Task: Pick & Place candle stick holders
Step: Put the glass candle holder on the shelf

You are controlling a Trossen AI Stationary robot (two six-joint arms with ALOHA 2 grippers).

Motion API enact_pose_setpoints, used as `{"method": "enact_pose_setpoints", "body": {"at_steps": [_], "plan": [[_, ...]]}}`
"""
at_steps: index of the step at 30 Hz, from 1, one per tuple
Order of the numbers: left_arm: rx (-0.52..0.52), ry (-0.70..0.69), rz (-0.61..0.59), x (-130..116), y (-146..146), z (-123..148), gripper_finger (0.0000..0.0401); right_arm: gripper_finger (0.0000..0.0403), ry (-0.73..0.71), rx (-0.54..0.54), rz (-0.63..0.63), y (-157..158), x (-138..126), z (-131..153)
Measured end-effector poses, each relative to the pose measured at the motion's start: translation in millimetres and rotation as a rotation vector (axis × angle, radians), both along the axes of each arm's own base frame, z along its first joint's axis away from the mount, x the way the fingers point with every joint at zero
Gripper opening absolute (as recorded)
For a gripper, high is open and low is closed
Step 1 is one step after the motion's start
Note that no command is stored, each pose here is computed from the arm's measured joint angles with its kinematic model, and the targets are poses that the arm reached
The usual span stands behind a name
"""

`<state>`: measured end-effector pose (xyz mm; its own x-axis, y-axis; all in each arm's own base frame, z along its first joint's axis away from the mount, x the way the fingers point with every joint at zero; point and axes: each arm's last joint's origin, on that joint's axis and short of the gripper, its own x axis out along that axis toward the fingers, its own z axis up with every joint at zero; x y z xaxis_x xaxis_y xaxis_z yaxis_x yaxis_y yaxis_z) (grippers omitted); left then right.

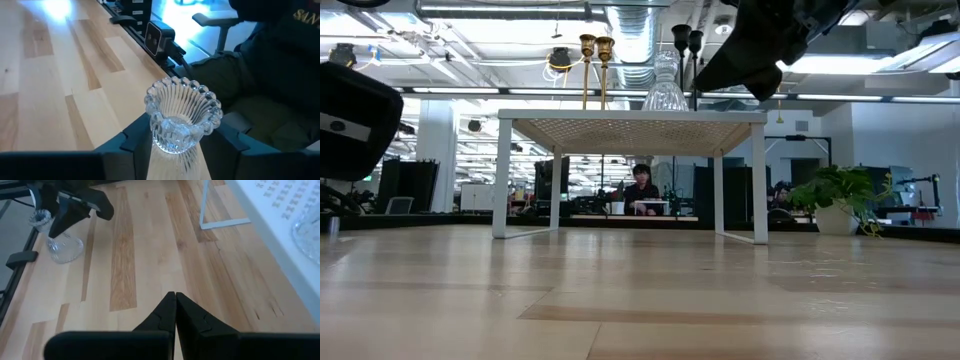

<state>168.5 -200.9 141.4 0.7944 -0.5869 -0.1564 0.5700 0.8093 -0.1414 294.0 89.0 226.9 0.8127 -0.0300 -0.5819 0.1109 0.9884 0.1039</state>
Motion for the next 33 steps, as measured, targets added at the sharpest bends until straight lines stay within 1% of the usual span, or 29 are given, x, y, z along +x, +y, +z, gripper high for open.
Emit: {"method": "enact_pose_setpoints", "body": {"at_steps": [4, 7, 12, 16, 19, 22, 25, 28, 31, 33], "plan": [[-0.08, 0.047, 0.046, 2, 3, 2, 0.0132, 0.0, 0.029, -0.01, 0.0, -1, -2, -2], [-0.122, 0.045, 0.083, 6, 8, 9, 0.0131, 0.0, 0.054, -0.019, -0.001, -1, -3, -4], [-0.131, 0.055, 0.121, 6, 20, 27, 0.0136, 0.0, 0.083, -0.031, 0.0, -2, -5, -7], [-0.14, 0.063, 0.204, 2, 34, 44, 0.0132, 0.0, 0.086, -0.075, 0.038, -1, -5, -7], [-0.157, 0.043, 0.248, -1, 45, 58, 0.0132, 0.0, 0.087, -0.115, 0.075, 0, -6, -7], [-0.177, 0.021, 0.294, -4, 56, 69, 0.0131, 0.0, 0.088, -0.12, 0.079, 0, -6, -7], [-0.172, 0.018, 0.343, -2, 65, 80, 0.0131, 0.0, 0.09, -0.134, 0.088, 0, -6, -7], [-0.148, 0.031, 0.385, 5, 70, 92, 0.0131, 0.0, 0.1, -0.158, 0.106, 0, -6, -7], [-0.1, 0.039, 0.435, 16, 76, 106, 0.013, 0.0, 0.12, -0.168, 0.111, 0, -8, -9], [-0.071, 0.021, 0.467, 22, 82, 117, 0.0131, 0.0, 0.143, -0.176, 0.112, -1, -9, -10]]}}
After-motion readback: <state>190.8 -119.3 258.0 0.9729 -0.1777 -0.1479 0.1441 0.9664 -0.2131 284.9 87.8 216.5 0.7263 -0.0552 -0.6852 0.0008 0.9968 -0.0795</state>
